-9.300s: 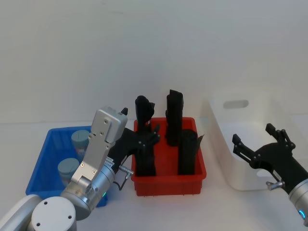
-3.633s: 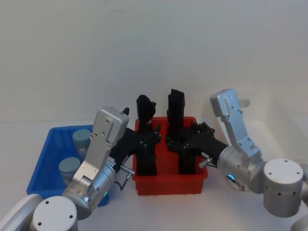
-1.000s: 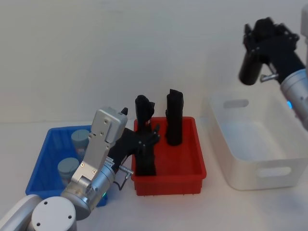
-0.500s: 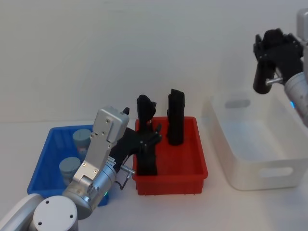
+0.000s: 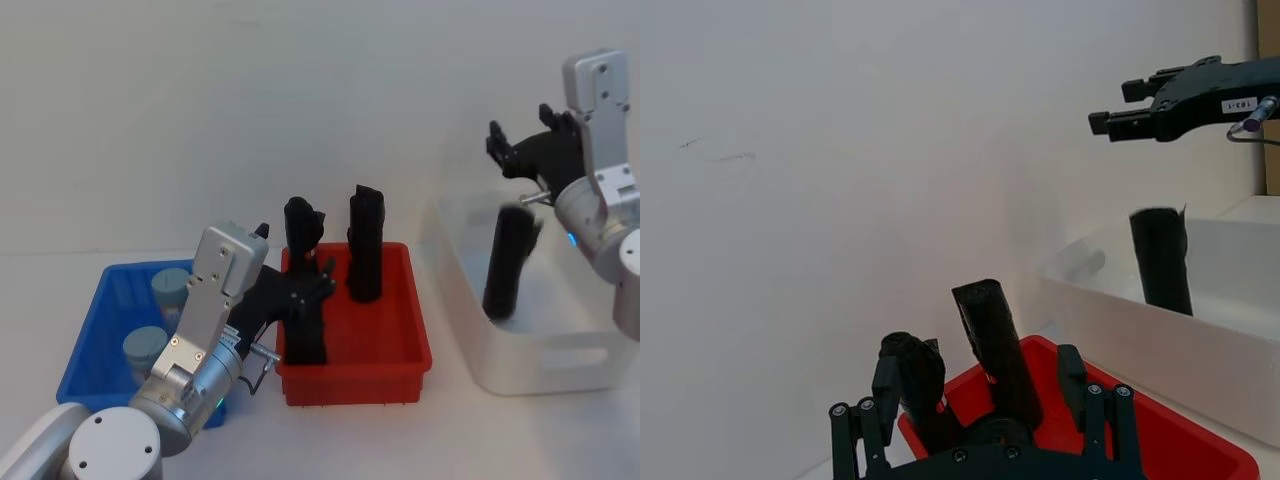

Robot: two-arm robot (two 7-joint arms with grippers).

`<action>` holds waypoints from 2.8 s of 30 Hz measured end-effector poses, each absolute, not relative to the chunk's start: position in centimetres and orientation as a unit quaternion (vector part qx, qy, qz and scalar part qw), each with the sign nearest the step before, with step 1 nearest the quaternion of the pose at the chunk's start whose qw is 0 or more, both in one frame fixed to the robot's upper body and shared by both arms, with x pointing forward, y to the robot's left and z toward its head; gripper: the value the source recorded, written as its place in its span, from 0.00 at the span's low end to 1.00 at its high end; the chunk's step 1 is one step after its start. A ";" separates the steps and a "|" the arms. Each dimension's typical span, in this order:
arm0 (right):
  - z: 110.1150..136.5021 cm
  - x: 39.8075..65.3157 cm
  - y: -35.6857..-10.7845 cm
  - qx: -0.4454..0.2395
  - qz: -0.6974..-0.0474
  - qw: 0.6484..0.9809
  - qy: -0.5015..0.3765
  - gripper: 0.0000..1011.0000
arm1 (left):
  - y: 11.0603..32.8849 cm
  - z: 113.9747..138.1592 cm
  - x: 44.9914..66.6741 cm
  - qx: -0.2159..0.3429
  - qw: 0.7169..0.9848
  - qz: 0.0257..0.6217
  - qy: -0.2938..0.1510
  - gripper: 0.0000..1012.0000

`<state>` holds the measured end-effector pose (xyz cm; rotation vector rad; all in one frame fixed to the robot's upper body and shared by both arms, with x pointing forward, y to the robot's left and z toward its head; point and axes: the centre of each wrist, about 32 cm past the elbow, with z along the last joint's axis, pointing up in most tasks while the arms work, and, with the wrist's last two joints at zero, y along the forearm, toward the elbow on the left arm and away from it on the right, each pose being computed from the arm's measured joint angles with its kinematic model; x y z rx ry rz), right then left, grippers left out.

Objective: Pick the cotton swabs from the blue box and place them into the white box.

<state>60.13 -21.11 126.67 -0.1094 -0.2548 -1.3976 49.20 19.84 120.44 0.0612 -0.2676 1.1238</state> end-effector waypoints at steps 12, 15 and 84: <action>125.9 60.7 -20.7 -0.063 -0.636 0.762 -0.104 0.98 | 19.8 120.4 49.2 0.029 0.837 0.531 -0.126 0.99; 125.8 60.8 -20.7 -0.064 -0.635 0.763 -0.102 0.99 | 19.8 120.4 49.2 0.029 0.837 0.531 -0.126 0.99; 125.4 61.1 -20.5 -0.071 -0.633 0.765 -0.096 0.99 | 26.2 120.2 51.6 0.122 0.781 0.612 0.033 0.99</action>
